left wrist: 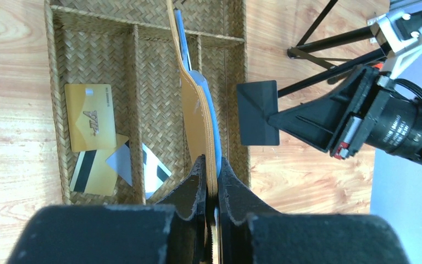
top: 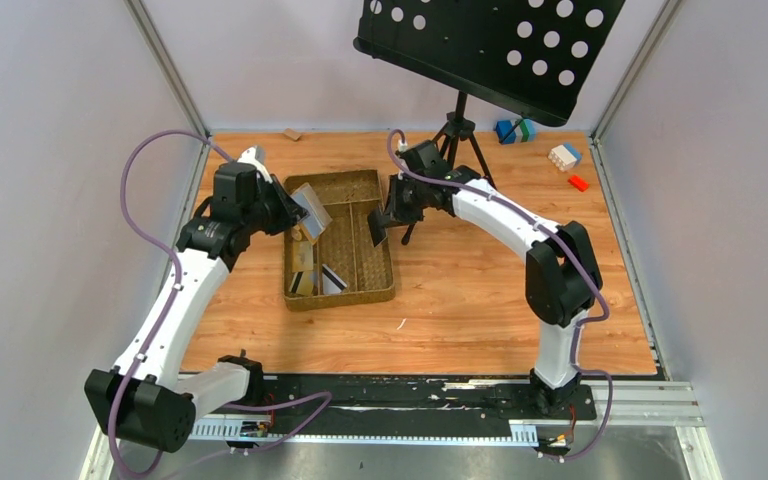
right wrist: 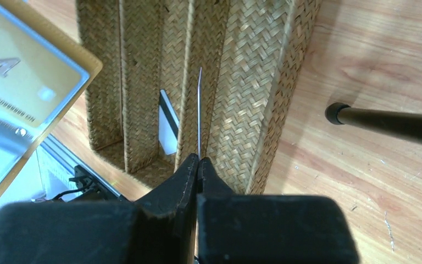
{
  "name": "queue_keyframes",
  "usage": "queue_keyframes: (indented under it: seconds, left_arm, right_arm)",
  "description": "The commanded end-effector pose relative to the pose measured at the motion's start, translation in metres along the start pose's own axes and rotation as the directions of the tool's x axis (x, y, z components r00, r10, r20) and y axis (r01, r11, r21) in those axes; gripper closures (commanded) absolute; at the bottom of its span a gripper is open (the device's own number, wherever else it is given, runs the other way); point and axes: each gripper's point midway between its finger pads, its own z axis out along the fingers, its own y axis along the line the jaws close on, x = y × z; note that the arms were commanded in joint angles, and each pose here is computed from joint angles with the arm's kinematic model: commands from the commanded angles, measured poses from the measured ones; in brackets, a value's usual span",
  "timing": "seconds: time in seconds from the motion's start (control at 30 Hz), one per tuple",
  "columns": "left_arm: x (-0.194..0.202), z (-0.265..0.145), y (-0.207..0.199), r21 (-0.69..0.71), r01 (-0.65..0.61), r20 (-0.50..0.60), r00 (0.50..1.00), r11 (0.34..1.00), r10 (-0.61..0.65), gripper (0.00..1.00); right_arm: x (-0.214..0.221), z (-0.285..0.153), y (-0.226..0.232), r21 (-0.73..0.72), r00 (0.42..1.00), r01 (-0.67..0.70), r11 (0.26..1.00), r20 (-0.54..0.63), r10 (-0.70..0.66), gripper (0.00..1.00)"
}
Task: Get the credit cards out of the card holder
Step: Place the credit card in the storage box.
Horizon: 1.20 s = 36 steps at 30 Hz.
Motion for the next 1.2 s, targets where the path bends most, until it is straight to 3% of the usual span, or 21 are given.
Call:
queue_keyframes:
  seconds: [0.0,0.23,0.7,0.9,1.0,1.1,1.17]
  left_arm:
    - [-0.006,-0.005,-0.003,0.013,0.005,0.042,0.999,1.000,-0.006,1.00]
    - [-0.004,-0.001,-0.003,0.017,0.005,0.026,1.000,1.000,-0.005,1.00]
    - [0.007,0.008,0.004,0.003,-0.014,-0.024,1.000,1.000,0.014,1.00]
    - [0.012,0.016,0.002,0.019,-0.018,-0.058,0.998,1.000,0.019,1.00]
    - [0.011,0.020,-0.002,0.038,-0.021,-0.070,0.997,0.999,0.024,1.00]
    - [0.014,0.025,-0.007,0.075,-0.033,-0.091,0.995,0.997,0.040,1.00]
    - [0.016,0.027,-0.016,0.132,-0.053,-0.102,0.993,0.990,0.066,1.00]
  right_arm:
    - [-0.009,0.010,0.003,0.023,1.000,0.009,1.000,0.011,-0.010,1.00]
    - [-0.035,0.029,0.006,0.049,0.998,0.037,0.998,0.041,-0.039,1.00]
    - [-0.005,0.063,0.000,0.094,1.000,-0.009,0.996,-0.012,0.011,0.99]
    - [0.001,0.067,-0.014,0.172,0.999,-0.011,0.985,-0.040,0.018,0.88]
    - [-0.007,0.059,-0.015,0.200,1.000,0.011,0.980,-0.017,-0.007,0.82]
    - [-0.014,0.046,-0.016,0.238,0.999,0.045,0.970,-0.006,-0.044,0.69]
    - [-0.017,0.035,-0.011,0.227,0.997,0.079,0.971,-0.010,-0.079,0.68]
